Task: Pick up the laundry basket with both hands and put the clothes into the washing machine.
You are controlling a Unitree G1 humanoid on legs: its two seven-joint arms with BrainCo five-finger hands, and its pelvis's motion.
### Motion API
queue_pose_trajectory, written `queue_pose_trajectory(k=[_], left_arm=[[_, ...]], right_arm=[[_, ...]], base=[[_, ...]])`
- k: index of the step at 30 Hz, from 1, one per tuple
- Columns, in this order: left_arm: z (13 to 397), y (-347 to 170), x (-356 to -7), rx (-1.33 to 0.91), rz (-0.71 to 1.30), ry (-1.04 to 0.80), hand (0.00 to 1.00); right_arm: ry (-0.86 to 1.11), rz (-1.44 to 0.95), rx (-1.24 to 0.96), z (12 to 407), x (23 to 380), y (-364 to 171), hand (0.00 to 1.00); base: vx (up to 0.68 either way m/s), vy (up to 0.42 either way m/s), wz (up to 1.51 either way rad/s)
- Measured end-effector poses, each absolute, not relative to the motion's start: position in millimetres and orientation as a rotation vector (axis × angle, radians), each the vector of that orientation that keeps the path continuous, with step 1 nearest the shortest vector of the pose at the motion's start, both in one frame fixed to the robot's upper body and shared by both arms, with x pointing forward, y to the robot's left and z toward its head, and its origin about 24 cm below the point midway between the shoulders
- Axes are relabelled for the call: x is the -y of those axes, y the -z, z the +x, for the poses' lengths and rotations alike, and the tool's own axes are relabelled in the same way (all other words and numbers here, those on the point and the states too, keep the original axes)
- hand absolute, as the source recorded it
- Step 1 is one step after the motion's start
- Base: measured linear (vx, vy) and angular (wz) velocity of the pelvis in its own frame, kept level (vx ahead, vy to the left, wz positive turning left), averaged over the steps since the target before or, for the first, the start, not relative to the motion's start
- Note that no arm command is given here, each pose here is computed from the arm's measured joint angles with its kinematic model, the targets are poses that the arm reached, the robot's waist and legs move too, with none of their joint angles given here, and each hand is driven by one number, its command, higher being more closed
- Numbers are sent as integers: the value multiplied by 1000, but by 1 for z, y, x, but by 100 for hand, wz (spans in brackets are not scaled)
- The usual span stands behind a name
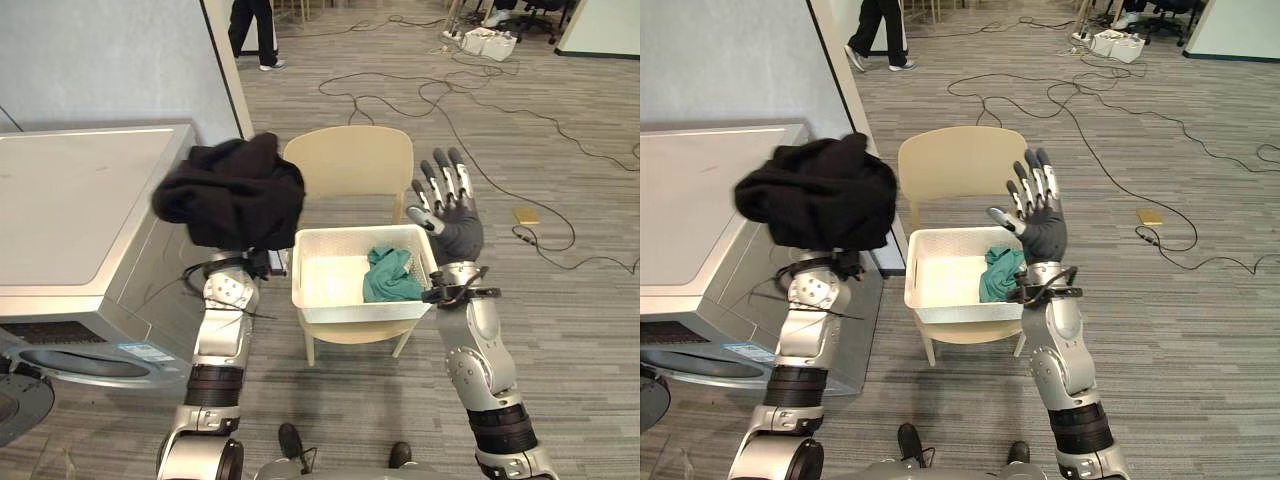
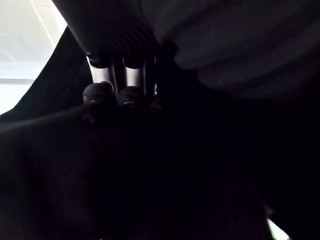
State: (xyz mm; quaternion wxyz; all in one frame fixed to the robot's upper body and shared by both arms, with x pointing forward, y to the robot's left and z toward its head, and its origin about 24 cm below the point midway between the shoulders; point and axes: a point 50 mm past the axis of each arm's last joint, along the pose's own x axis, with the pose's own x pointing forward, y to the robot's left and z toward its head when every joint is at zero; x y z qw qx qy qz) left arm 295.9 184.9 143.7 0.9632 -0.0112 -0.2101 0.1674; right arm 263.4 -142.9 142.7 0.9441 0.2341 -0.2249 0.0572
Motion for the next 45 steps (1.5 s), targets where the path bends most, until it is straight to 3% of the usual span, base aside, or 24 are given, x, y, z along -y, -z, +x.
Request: queue_pose_trajectory(k=[8, 12, 15, 21, 29, 32, 35, 45], left_arm=[[257, -131, -225, 440, -115, -488, 100], [226, -111, -234, 395, -179, -563, 100], [216, -98, -231, 351, -232, -579, 100], [210, -93, -228, 345, -305, -599, 100], [223, -78, -197, 260, -345, -475, 100], [231, -71, -173, 206, -357, -340, 100], [222, -37, -169, 38, -338, -325, 100], [212, -13, -153, -75, -327, -258, 100]], right_arm=[[25, 436, 395, 251, 172, -119, 0], [145, 311, 240, 247, 182, -84, 0], [246, 281, 163, 244, 190, -70, 0], [323, 241, 257, 258, 207, -94, 0], [437, 194, 226, 238, 230, -80, 0], [440, 201, 213, 238, 230, -77, 0], [372, 224, 156, 232, 213, -64, 0], [198, 250, -3, 207, 175, -31, 0]], base=[[36, -5, -6], [31, -17, 17], [-26, -22, 72], [-78, -50, 122], [-210, -51, 184], [-256, 243, 133], [-251, 198, 90], [-64, 57, 121]])
